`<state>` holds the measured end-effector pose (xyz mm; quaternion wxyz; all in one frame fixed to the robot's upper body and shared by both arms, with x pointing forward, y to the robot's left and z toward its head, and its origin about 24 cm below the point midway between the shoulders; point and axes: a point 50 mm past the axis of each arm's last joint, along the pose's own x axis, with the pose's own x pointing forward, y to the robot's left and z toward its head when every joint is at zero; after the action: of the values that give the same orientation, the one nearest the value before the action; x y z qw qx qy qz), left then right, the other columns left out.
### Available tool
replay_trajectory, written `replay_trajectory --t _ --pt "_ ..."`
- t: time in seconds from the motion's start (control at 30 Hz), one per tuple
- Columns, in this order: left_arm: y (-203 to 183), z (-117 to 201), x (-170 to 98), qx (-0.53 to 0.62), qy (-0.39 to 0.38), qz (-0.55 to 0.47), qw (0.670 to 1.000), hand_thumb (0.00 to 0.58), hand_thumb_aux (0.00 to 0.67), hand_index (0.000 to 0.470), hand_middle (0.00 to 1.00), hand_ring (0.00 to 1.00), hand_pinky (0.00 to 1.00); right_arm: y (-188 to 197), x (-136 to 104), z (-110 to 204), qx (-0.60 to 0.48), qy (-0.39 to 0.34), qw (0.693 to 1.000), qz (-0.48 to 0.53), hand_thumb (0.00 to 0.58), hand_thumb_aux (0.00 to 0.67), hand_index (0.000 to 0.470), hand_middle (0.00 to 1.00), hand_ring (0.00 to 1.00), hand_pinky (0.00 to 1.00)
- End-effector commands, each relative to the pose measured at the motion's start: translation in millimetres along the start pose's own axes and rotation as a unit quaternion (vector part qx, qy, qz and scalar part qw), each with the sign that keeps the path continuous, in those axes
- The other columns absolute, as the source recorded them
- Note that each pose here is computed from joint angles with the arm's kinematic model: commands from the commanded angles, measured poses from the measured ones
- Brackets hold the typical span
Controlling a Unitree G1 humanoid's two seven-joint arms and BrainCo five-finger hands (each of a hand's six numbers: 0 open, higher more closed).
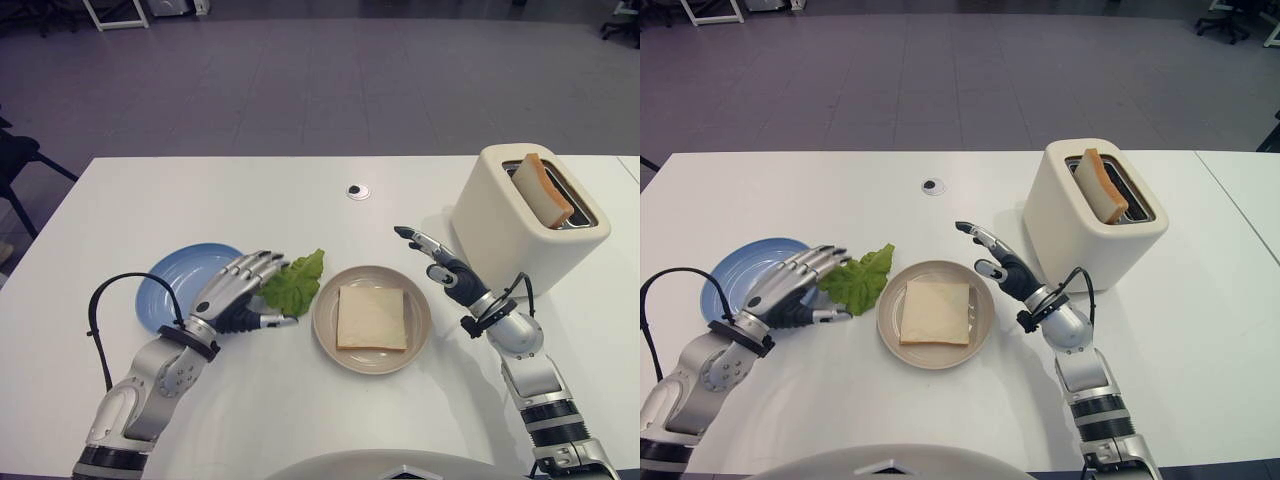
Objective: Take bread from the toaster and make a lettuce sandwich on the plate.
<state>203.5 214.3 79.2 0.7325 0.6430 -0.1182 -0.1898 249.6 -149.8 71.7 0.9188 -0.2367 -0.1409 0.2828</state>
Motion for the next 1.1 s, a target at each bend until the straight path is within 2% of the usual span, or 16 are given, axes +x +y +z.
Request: replay_trajectory --t 0.03,0.3,0.47,0.53,0.63,0.7,0.73,0.83,0.87,0.9,1.1 --pt "2 -4 0 0.072 0.0 -0.023 0.997 0.0 0.0 0.0 0.0 0.0 0.0 -1 1 0 0.003 0.002 1.0 0.002 0.0 0.0 0.0 0.0 0.0 0.0" --pt "0 -6 19 0.176 -0.001 -0.02 0.984 0.0 0.0 0.0 0.0 0.0 0.0 -2 3 0 0.008 0.001 1.0 0.004 0.0 0.0 0.0 0.0 0.0 0.0" --pt "-15 -15 23 0.21 0.0 -0.043 0.977 0.0 0.0 0.0 0.0 0.0 0.0 -1 4 1 0.01 -0.002 1.0 0.007 0.0 0.0 0.0 0.0 0.0 0.0" --pt "-21 -18 23 0.216 0.003 -0.054 0.975 0.036 0.021 0.015 0.0 0.0 0.0 -1 4 1 0.012 -0.002 1.0 0.007 0.0 0.0 0.0 0.0 0.0 0.0" --pt "-27 -23 25 0.219 0.003 -0.063 0.974 0.212 0.137 0.096 0.0 0.0 0.0 -2 2 1 0.013 0.0 1.0 0.006 0.0 0.0 0.0 0.0 0.0 0.0" --pt "-30 -26 27 0.22 0.005 -0.068 0.973 0.429 0.328 0.23 0.0 0.0 0.0 -1 2 1 0.014 0.0 1.0 0.006 0.0 0.0 0.0 0.0 0.0 0.0" --pt "-31 -27 27 0.221 0.006 -0.068 0.973 0.466 0.373 0.262 0.0 0.0 0.0 -1 2 1 0.015 0.0 1.0 0.006 0.0 0.0 0.0 0.0 0.0 0.0" --pt "-31 -27 29 0.222 0.001 -0.067 0.973 0.54 0.494 0.347 0.0 0.0 0.0 -1 1 1 0.016 0.001 1.0 0.004 0.0 0.0 0.0 0.0 0.0 0.0" --pt "-32 -27 30 0.22 -0.003 -0.065 0.973 0.579 0.646 0.453 0.0 0.0 0.0 -1 1 1 0.016 0.001 1.0 0.004 0.0 0.0 0.0 0.0 0.0 0.0" --pt "-32 -26 30 0.219 -0.007 -0.062 0.974 0.58 0.67 0.47 0.0 0.0 0.0 -1 1 1 0.017 0.001 1.0 0.004 0.0 0.0 0.0 0.0 0.0 0.0" --pt "-26 -18 32 0.212 -0.035 -0.023 0.976 0.58 0.67 0.47 0.0 0.0 0.0 -1 2 1 0.018 0.0 1.0 0.005 0.0 0.0 0.0 0.0 0.0 0.0"
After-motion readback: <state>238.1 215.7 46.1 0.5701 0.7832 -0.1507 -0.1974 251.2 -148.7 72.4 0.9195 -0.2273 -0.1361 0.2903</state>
